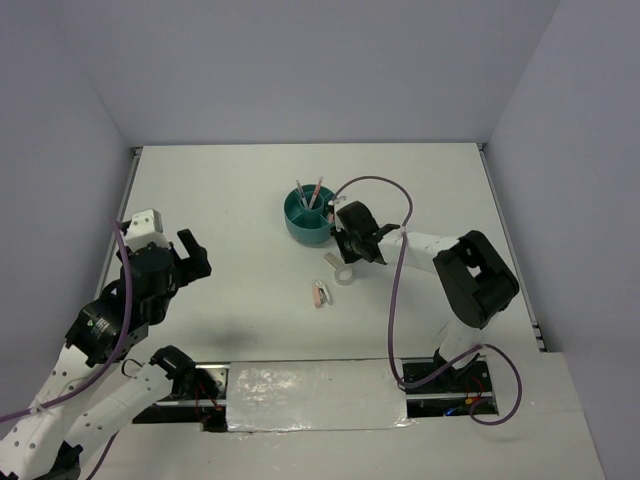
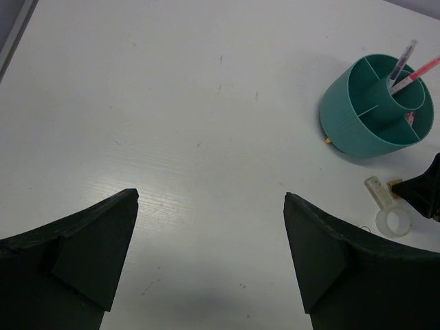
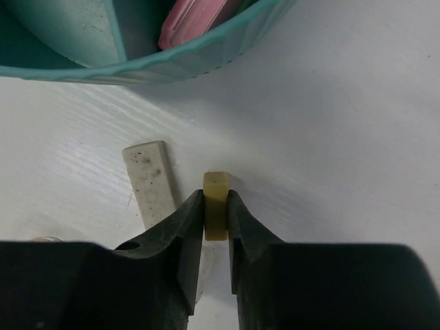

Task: Sort the stationery into containers
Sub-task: Pick up the stationery from the center of the board, then place the stationery in the storage box.

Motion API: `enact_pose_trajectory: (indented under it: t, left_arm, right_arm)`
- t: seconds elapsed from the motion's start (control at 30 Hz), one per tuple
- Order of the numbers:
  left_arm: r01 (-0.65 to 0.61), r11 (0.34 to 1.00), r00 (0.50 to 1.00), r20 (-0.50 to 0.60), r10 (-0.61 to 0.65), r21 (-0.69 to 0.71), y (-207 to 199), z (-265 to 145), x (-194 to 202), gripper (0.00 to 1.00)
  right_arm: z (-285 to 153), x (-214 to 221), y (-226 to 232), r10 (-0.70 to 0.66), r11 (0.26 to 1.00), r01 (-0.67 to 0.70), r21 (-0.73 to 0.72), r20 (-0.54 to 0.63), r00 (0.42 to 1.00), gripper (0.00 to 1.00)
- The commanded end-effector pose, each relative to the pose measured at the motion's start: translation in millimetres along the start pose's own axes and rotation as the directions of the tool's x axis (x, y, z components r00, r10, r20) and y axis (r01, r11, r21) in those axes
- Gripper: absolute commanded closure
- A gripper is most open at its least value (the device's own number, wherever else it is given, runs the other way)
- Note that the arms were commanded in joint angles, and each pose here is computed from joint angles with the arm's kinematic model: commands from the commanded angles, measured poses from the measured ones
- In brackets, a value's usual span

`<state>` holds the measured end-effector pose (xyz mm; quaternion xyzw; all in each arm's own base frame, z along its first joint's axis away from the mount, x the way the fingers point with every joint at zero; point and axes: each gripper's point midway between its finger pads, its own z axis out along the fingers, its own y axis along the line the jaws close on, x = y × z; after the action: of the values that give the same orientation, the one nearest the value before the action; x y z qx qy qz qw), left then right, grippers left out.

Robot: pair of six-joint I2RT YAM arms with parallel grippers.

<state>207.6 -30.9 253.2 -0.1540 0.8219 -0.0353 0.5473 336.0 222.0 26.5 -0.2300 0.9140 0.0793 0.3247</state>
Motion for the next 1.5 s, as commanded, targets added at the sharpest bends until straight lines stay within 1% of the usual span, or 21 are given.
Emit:
enact_pose_trajectory:
  t: [0.0, 0.03, 0.07, 0.1, 0.3, 0.33, 0.43, 0.47, 0.53, 0.6, 0.63, 0.67, 0.7, 0.73, 0.8, 0.83, 0.9, 1.07, 1.1, 1.3, 1.47]
  left_arm:
    - [0.002, 1.0, 1.0, 0.026, -0.003, 0.023, -4, 1, -6, 0.01]
    - [0.001, 1.0, 1.0, 0.024, -0.002, 0.024, -5, 1, -6, 0.01]
    - [0.001, 1.0, 1.0, 0.025, -0.001, 0.026, -5, 1, -6, 0.01]
    - [0.002, 1.0, 1.0, 0.026, -0.002, 0.025, -5, 1, -6, 0.01]
    - [0.002, 1.0, 1.0, 0.027, -0.003, 0.027, -5, 1, -6, 0.01]
    - [0.003, 1.0, 1.0, 0.029, -0.004, 0.026, -5, 1, -7, 0.01]
    - [0.003, 1.0, 1.0, 0.027, -0.004, 0.029, -6, 1, -6, 0.01]
    - [0.001, 1.0, 1.0, 0.025, -0.001, 0.026, -6, 2, -6, 0.01]
    - [-0.003, 1.0, 1.0, 0.022, 0.002, 0.015, -4, 2, -5, 0.01]
    - [-0.001, 1.0, 1.0, 0.024, 0.001, 0.013, -3, 2, -5, 0.01]
    - [0.001, 1.0, 1.0, 0.027, -0.001, 0.016, -4, 2, -6, 0.01]
    - [0.004, 1.0, 1.0, 0.031, -0.005, 0.02, -4, 1, -7, 0.01]
    - [0.003, 1.0, 0.999, 0.032, -0.003, 0.023, -4, 1, -6, 0.01]
    - [0.005, 0.999, 0.999, 0.037, -0.006, 0.031, -5, 0, -7, 0.01]
    - [0.009, 0.999, 0.999, 0.043, -0.01, 0.037, -5, -1, -8, 0.01]
    - [0.01, 0.999, 0.999, 0.044, -0.012, 0.036, -5, -1, -8, 0.01]
    - [0.009, 0.999, 0.999, 0.045, -0.01, 0.035, -4, -1, -9, 0.01]
    - [0.002, 0.999, 0.999, 0.036, -0.003, 0.036, -6, 1, -7, 0.01]
    - [0.0, 0.999, 0.999, 0.036, -0.002, 0.036, -6, 1, -7, 0.01]
    - [-0.003, 0.999, 1.0, 0.032, 0.002, 0.039, -7, 2, -6, 0.01]
    - [-0.002, 0.999, 0.999, 0.036, 0.0, 0.044, -7, 0, -7, 0.01]
  right_arm:
    - [-2, -26, -3, -0.003, 1.0, 0.001, 0.028, 0.075, 0.997, 0.76]
    - [-7, -32, -6, 0.0, 0.999, -0.004, 0.039, 0.1, 0.995, 0.86]
    - [-9, -33, -8, 0.007, 0.999, -0.013, 0.051, 0.112, 0.994, 0.91]
    - [-11, -35, -10, 0.01, 0.998, -0.018, 0.061, 0.122, 0.992, 0.92]
    - [-54, -63, -23, 0.02, 0.994, -0.044, 0.097, 0.23, 0.973, 0.93]
    - [-67, -77, -26, 0.025, 0.994, -0.052, 0.093, 0.271, 0.962, 0.93]
    - [-78, -98, -41, 0.025, 0.995, -0.055, 0.084, 0.319, 0.947, 0.93]
    - [-84, -116, -48, -0.011, 0.995, -0.024, 0.096, 0.341, 0.94, 0.93]
    - [-85, -144, -62, -0.008, 0.996, -0.026, 0.085, 0.376, 0.927, 0.94]
    - [-72, -158, -67, -0.015, 1.0, 0.009, 0.017, 0.376, 0.927, 0.94]
    - [-79, -184, -67, -0.025, 1.0, 0.03, -0.006, 0.421, 0.907, 0.94]
    - [-76, -191, -68, -0.057, 0.997, 0.072, -0.019, 0.423, 0.904, 0.94]
    - [-65, -195, -53, -0.078, 0.984, 0.138, -0.11, 0.426, 0.901, 0.93]
    - [-72, -215, -52, -0.102, 0.975, 0.181, -0.128, 0.469, 0.877, 0.93]
    - [-50, -213, -48, -0.132, 0.957, 0.228, -0.178, 0.432, 0.892, 0.93]
    - [-58, -232, -48, -0.139, 0.949, 0.252, -0.19, 0.465, 0.874, 0.93]
    - [-51, -238, -52, -0.135, 0.949, 0.248, -0.194, 0.46, 0.877, 0.92]
    - [-29, -249, -46, -0.099, 0.922, 0.259, -0.287, 0.474, 0.875, 0.91]
    - [-20, -245, -47, -0.091, 0.918, 0.255, -0.304, 0.463, 0.882, 0.91]
    - [-1, -239, -34, -0.049, 0.876, 0.249, -0.413, 0.437, 0.898, 0.88]
    - [7, -229, -29, -0.036, 0.863, 0.241, -0.443, 0.423, 0.905, 0.85]
